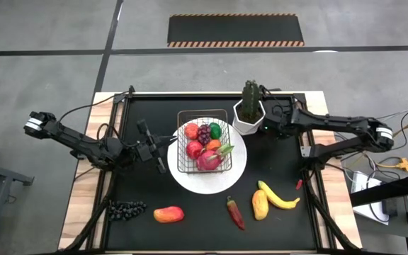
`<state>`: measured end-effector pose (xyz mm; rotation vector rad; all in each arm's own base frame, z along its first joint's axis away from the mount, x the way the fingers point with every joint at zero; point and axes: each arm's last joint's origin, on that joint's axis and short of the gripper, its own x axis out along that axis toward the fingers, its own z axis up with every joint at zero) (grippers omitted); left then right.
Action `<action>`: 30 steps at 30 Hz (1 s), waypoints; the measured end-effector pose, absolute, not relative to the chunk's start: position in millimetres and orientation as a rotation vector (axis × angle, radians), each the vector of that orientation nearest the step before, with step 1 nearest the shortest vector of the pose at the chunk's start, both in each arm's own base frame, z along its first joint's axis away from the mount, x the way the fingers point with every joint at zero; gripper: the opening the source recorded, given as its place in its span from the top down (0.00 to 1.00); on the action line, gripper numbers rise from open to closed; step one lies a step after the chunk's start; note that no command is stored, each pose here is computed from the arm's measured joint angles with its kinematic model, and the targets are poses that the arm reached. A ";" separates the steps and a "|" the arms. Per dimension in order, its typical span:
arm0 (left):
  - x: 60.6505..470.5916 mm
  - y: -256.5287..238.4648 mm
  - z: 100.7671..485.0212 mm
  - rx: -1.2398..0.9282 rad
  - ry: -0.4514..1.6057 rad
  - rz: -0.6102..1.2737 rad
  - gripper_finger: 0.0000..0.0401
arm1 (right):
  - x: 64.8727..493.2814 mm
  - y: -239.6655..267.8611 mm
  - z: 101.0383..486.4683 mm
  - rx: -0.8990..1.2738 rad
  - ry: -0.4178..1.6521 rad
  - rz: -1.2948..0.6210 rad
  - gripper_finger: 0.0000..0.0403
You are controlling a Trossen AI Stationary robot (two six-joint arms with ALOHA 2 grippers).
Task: Build produce basket
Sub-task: Put the pomegranate into the gold wire basket
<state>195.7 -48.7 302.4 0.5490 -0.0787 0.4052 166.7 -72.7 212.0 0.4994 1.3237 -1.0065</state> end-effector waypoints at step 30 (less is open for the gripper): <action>195.7 -48.7 302.6 0.569 -0.076 0.407 0.97 | 163.7 -69.0 199.0 0.510 0.928 -1.106 0.98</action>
